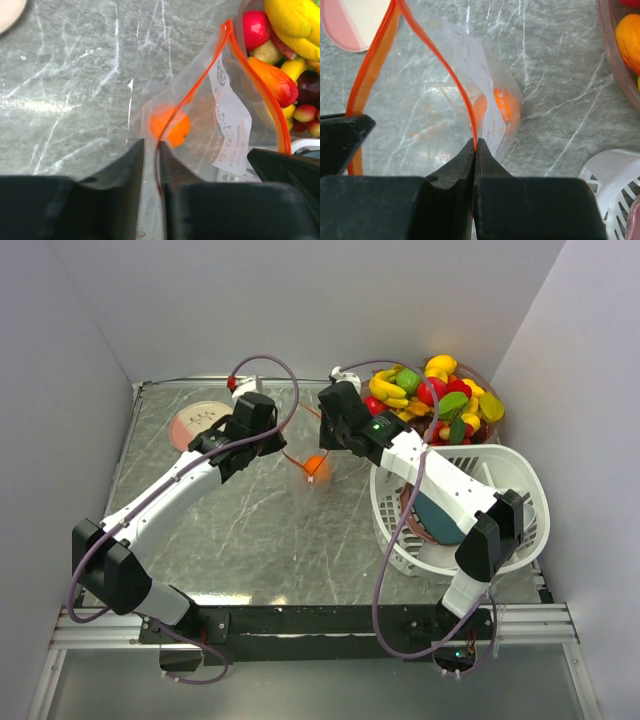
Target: Place the food in the zip-top bag and seal the zipper
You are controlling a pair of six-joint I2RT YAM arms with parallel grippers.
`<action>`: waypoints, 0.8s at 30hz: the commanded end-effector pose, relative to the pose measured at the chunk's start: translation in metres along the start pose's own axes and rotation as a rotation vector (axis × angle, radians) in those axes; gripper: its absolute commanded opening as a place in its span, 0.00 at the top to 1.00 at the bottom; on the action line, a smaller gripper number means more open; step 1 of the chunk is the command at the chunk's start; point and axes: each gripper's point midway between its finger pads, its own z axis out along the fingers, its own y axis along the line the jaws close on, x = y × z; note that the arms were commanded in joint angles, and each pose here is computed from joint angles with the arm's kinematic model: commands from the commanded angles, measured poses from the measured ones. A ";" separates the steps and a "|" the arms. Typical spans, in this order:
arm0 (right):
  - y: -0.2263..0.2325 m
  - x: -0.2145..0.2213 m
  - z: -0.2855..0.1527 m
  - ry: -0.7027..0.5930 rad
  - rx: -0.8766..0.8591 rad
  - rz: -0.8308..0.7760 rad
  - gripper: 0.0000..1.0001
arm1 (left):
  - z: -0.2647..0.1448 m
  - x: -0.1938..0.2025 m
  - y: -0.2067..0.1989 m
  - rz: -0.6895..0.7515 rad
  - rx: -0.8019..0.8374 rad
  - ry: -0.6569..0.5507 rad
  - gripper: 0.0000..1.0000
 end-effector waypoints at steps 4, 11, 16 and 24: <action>0.010 -0.027 -0.013 -0.076 -0.025 0.018 0.99 | -0.025 -0.039 0.008 0.030 -0.060 -0.113 0.99; 0.046 -0.024 -0.017 -0.057 -0.139 -0.011 0.99 | -0.066 -0.083 0.029 0.044 -0.135 -0.256 0.99; 0.025 -0.019 -0.003 -0.058 -0.080 -0.011 0.95 | -0.048 -0.052 0.023 0.077 -0.070 -0.151 0.99; 0.008 -0.026 -0.005 -0.066 -0.113 -0.057 0.38 | -0.005 -0.005 0.012 0.055 0.000 -0.016 0.99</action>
